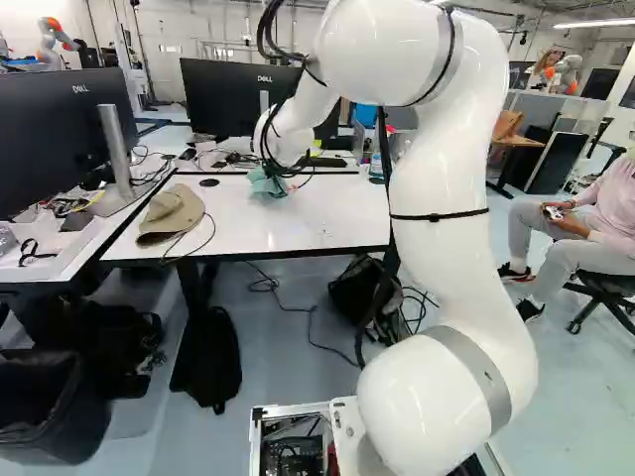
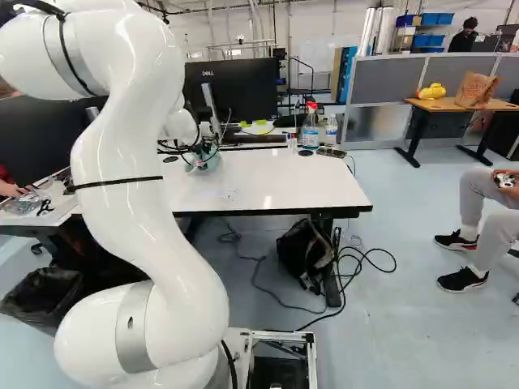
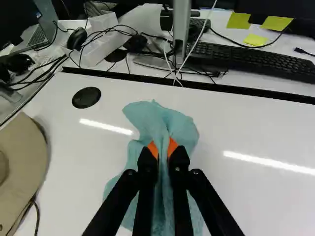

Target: Clean the table with the green towel

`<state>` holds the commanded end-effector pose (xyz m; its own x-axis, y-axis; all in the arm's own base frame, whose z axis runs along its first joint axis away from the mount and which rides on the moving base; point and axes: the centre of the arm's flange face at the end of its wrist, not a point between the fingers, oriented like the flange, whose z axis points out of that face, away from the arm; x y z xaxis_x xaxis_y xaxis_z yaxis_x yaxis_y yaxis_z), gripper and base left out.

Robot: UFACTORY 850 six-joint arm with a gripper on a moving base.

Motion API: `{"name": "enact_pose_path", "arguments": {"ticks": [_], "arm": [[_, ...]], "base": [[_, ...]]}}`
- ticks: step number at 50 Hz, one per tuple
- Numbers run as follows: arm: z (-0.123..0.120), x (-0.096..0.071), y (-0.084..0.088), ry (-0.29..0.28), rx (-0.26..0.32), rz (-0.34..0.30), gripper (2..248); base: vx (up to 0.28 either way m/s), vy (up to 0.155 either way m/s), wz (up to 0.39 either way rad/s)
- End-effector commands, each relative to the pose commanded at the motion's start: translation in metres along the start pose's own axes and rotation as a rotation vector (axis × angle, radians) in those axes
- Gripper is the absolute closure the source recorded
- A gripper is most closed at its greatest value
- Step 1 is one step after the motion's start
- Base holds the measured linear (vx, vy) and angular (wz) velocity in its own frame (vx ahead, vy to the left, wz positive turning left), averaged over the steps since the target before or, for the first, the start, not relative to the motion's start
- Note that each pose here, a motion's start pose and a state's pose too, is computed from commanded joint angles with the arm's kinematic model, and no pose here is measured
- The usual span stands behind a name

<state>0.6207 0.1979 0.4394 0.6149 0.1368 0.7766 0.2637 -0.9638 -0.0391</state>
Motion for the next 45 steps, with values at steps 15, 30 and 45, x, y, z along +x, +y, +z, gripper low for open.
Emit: {"name": "enact_pose_path", "arguments": {"ticks": [15,30,45], "arm": [[-0.004,-0.003,-0.006,-0.004,0.007,-0.006,209],[-0.005,-0.002,-0.006,-0.002,0.007,-0.006,209],[-0.003,0.018,-0.005,0.034,0.007,-0.003,209]], "base": [[0.0,0.0,0.0],[0.0,0.0,0.0],[0.0,0.0,0.0]]}}
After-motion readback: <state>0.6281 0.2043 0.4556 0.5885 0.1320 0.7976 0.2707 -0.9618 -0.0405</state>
